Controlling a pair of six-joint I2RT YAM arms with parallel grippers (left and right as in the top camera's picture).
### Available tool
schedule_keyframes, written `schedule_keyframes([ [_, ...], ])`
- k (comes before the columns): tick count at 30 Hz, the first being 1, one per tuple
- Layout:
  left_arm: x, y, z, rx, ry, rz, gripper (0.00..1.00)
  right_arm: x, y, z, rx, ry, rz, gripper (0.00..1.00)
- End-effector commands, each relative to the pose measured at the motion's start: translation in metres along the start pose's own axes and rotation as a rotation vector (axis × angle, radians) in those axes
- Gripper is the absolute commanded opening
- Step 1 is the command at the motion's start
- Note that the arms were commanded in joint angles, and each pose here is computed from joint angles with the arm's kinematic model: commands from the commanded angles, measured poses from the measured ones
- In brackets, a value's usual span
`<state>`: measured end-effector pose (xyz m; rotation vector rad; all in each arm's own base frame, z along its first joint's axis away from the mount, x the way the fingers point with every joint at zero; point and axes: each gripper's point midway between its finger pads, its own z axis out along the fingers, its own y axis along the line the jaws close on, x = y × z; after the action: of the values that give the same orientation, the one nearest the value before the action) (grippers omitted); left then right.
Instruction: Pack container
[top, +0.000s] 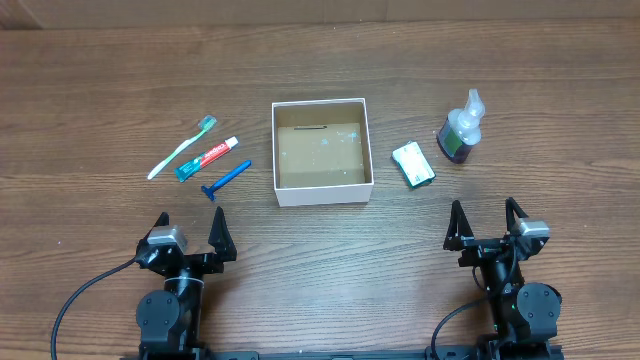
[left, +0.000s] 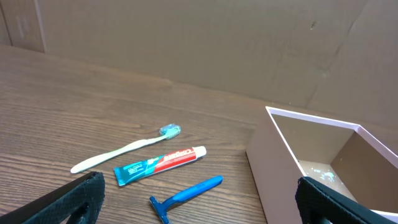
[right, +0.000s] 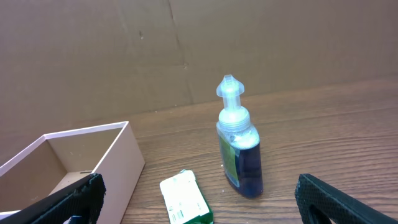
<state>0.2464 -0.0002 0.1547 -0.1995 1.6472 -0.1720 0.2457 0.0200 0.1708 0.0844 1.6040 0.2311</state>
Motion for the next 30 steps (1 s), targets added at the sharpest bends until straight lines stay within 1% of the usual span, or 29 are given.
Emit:
schedule_keyframes([
  [1, -0.0016, 0.0, -0.0004, 0.003, -0.009, 0.011, 1.0, 0.0006, 0.0005, 0.0, -0.006, -0.009, -0.004, 1.0],
  [30, -0.0016, 0.0, -0.0004, 0.003, -0.009, 0.011, 1.0, 0.0002, -0.0011, 0.0, 0.003, -0.011, -0.004, 1.0],
])
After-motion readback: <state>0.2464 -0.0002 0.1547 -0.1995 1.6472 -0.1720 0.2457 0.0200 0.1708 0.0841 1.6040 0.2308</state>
